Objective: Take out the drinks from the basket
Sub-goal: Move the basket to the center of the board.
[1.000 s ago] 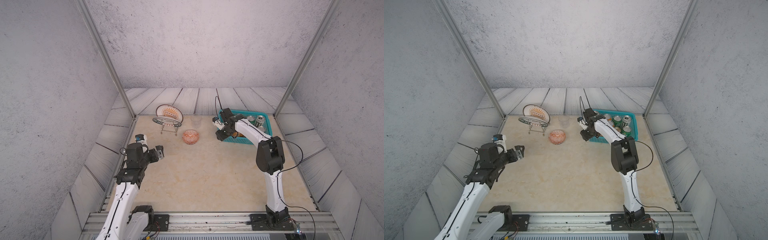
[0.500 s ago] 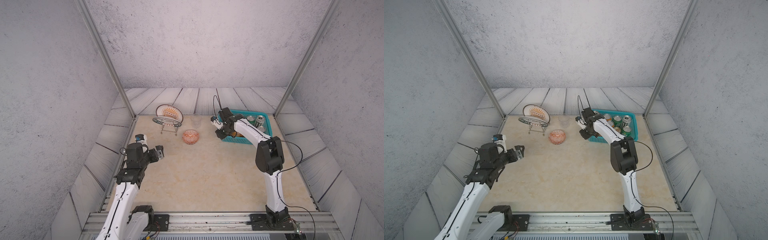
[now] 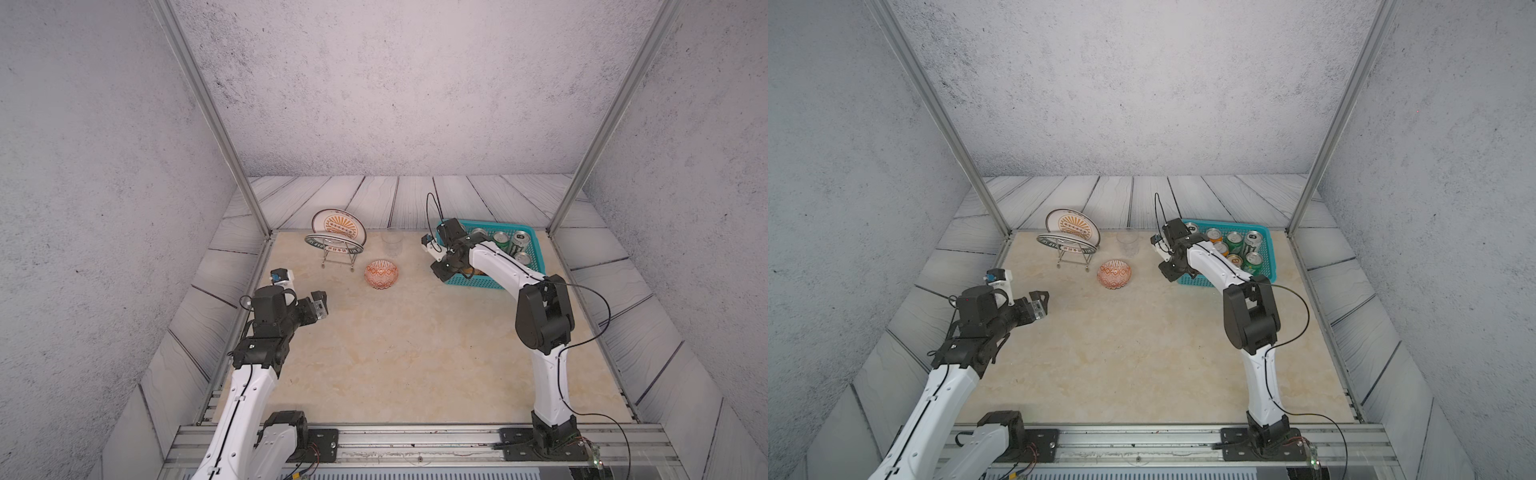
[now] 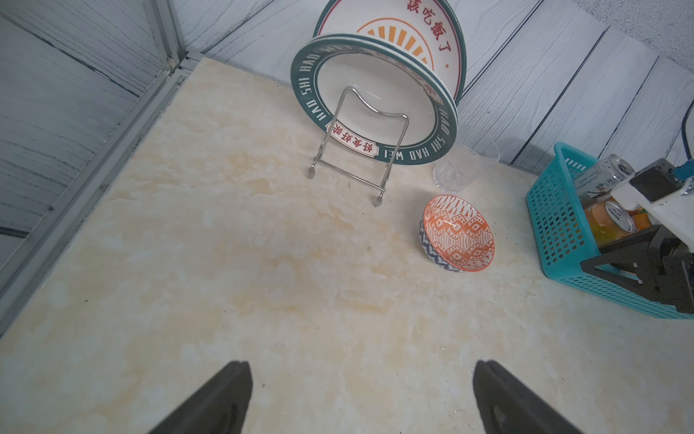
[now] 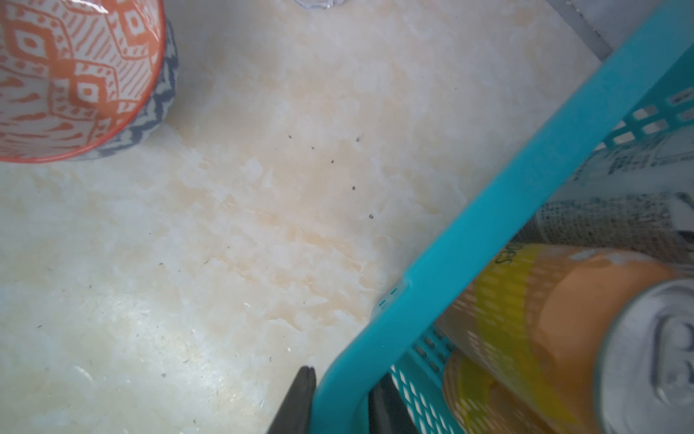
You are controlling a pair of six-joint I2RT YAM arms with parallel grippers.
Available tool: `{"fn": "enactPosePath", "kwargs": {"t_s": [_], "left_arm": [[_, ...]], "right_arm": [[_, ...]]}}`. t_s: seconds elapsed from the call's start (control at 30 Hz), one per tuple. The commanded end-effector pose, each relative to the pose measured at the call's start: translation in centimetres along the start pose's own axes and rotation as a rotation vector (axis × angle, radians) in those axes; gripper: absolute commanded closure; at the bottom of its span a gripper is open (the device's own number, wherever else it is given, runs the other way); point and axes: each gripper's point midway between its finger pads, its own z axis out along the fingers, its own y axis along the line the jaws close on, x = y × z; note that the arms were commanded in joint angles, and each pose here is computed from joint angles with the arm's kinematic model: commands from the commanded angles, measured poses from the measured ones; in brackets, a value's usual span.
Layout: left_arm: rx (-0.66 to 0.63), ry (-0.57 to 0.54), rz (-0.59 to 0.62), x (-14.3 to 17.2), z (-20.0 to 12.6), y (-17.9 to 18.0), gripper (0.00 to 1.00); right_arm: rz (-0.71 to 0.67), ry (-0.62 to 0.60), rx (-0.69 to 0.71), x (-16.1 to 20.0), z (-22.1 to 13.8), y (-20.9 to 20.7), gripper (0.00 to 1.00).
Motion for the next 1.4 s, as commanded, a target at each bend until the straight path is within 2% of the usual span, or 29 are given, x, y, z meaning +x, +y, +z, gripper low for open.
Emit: {"fn": "enactPosePath", "kwargs": {"t_s": [0.0, 0.87, 1.37], "left_arm": [[-0.010, -0.013, -0.005, -0.1, -0.2, 0.3, 0.01], [-0.013, -0.013, -0.003, -0.1, -0.2, 0.4, 0.01], [-0.016, -0.019, -0.002, -0.2, -0.3, 0.4, 0.01]], "right_arm": [[0.100, 0.102, -0.154, 3.0, -0.9, 5.0, 0.80], [0.081, 0.112, -0.186, 7.3, -4.3, 13.2, 0.80], [0.085, 0.081, -0.241, 8.6, -5.9, 19.9, 0.80]]}}
